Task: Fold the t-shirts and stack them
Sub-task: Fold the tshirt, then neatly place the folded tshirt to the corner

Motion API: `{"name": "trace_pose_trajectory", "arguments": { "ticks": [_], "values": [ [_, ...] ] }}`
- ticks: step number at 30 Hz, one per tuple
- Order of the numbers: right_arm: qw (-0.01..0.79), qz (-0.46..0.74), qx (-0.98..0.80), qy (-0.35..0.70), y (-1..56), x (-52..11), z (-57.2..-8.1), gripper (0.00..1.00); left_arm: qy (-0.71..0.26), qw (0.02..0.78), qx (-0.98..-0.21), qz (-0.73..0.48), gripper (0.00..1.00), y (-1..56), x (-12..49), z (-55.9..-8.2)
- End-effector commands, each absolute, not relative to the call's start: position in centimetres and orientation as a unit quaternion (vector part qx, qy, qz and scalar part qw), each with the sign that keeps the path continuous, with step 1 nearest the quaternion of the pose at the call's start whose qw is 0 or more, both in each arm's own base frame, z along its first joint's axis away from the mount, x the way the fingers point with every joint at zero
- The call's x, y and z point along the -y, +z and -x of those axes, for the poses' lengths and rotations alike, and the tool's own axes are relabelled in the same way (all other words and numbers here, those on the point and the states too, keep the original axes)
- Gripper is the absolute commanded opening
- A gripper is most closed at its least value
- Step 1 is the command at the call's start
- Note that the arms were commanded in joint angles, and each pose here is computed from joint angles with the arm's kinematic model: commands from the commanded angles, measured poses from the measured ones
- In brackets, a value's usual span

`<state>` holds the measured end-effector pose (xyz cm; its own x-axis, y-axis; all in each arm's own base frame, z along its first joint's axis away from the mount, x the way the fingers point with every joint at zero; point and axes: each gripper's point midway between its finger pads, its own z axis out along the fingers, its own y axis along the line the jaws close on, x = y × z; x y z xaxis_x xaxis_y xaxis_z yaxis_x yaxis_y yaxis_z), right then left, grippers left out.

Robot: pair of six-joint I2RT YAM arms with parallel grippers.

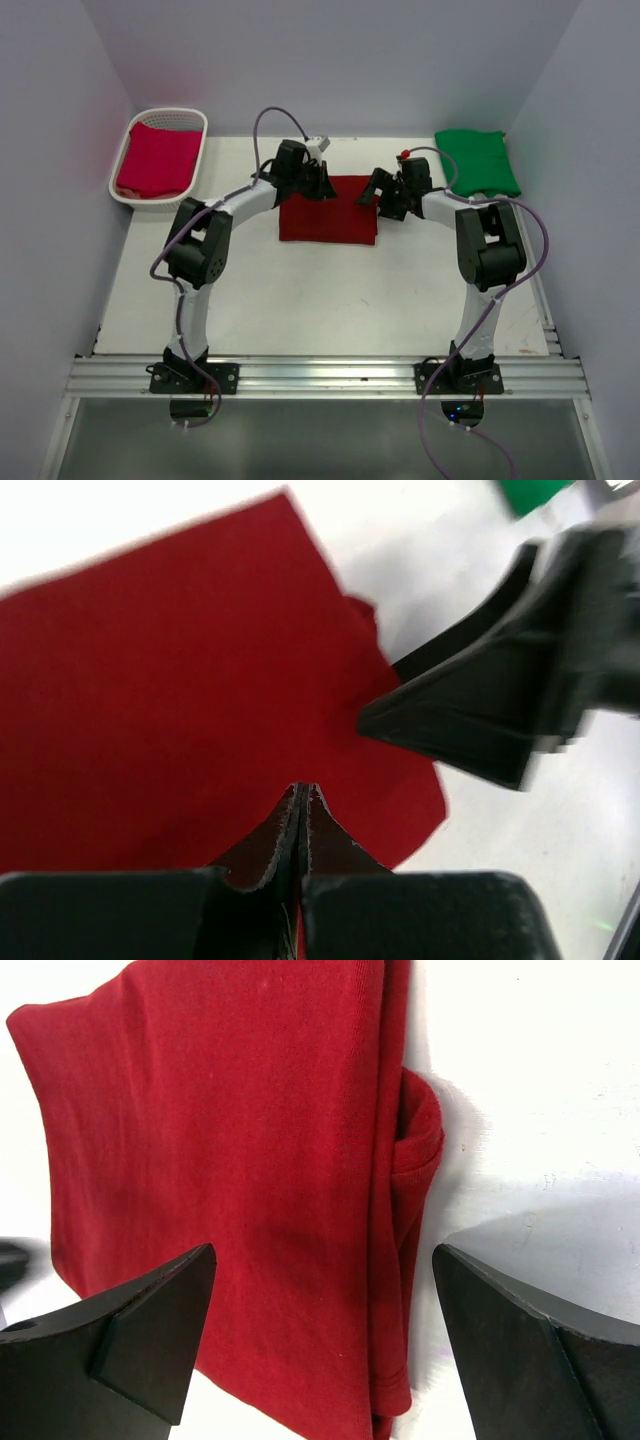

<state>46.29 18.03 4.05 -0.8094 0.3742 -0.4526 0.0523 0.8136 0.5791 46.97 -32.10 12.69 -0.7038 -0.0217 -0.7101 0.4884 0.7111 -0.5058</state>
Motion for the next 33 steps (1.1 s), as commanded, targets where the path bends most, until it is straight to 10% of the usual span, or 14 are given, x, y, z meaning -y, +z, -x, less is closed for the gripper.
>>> {"name": "trace_pose_trajectory", "arguments": {
  "ticks": [1, 20, 26, 28, 33],
  "values": [
    [0.227, -0.128, -0.929, 0.263, 0.2, -17.8, -44.1, 0.95, -0.353, 0.299, -0.876, -0.135, 0.0, 7.4, 33.0, -45.7],
    [0.146, -0.094, -0.956, 0.238, -4.8, -22.0, -39.1, 0.83, -0.253, 0.22, -0.938, -0.088, 0.0, -2.8, 29.8, -41.6],
    [0.109, -0.084, -0.958, 0.25, -6.9, -23.8, -36.5, 0.41, -0.256, 0.218, -0.938, -0.086, 0.0, -2.9, 29.5, -41.0],
    [0.108, -0.085, -0.959, 0.248, -7.0, -23.6, -36.2, 0.06, -0.256, 0.218, -0.938, -0.086, 0.0, -2.8, 29.4, -40.8],
    [0.131, -0.083, -0.951, 0.266, -4.4, -23.6, -36.7, 0.0, -0.255, 0.228, -0.936, -0.088, 0.0, -1.8, 29.2, -40.9]
  ]
}}
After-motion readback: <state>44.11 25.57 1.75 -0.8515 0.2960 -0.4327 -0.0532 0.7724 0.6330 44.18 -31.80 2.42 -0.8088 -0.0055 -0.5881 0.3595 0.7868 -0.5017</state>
